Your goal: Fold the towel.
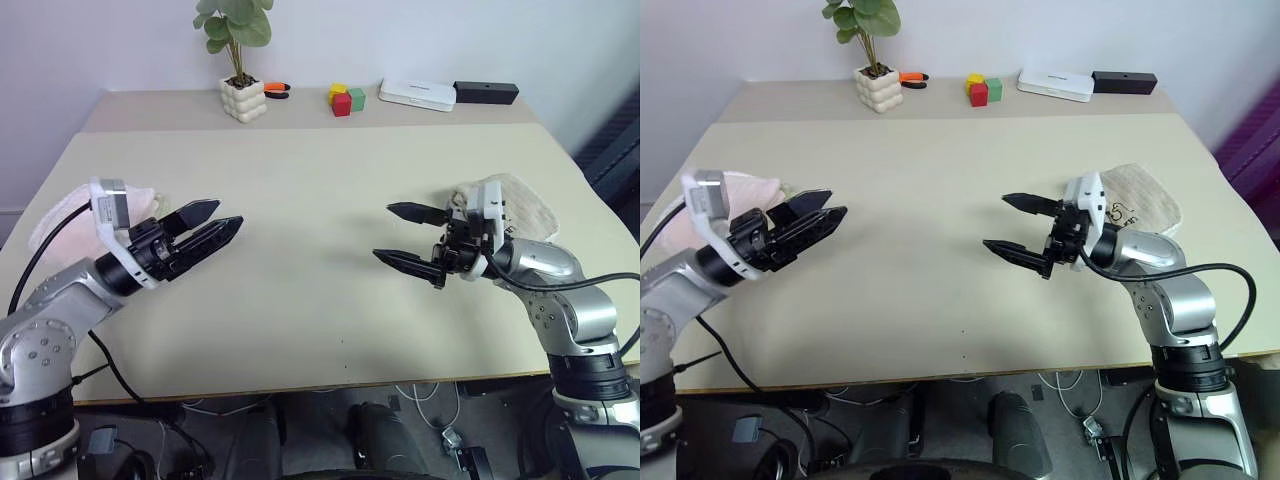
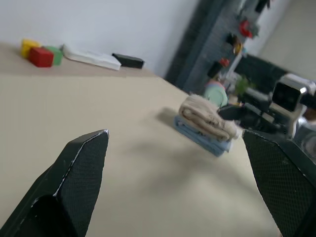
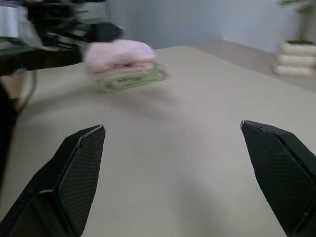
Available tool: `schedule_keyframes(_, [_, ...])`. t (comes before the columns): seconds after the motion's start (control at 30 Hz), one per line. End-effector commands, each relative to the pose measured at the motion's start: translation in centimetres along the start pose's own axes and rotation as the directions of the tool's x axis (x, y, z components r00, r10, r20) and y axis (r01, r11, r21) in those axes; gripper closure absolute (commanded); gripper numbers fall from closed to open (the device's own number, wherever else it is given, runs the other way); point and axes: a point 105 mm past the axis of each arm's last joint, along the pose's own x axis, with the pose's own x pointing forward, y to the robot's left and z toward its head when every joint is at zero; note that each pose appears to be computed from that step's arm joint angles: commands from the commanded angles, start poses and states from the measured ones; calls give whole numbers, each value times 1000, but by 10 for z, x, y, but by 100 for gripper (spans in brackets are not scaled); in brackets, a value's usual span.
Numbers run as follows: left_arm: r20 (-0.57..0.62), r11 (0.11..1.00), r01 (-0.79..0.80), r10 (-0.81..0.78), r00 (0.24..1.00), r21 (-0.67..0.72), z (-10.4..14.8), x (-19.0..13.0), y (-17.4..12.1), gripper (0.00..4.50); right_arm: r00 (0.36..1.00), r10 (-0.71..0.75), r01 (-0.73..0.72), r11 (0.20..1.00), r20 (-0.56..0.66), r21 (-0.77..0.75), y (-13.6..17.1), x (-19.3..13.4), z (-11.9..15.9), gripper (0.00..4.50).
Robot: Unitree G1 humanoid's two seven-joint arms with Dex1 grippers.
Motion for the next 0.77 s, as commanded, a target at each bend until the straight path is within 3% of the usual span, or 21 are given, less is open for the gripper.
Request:
schedule_keyframes(0.03, [10, 995, 33, -34, 999, 95, 11, 1, 1, 6, 996, -83, 85, 994, 30, -69, -13, -17, 12, 0])
schedule_keyframes(0.3, [-7, 991, 57, -57, 998, 118, 6, 11, 13, 6, 989, -146, 145, 987, -5, -72, -24, -34, 3, 0])
schedule_keyframes(0.77, [-7, 995, 71, -70, 998, 74, -10, 18, 15, 6, 990, -132, 127, 986, -41, -107, -23, -36, 16, 0])
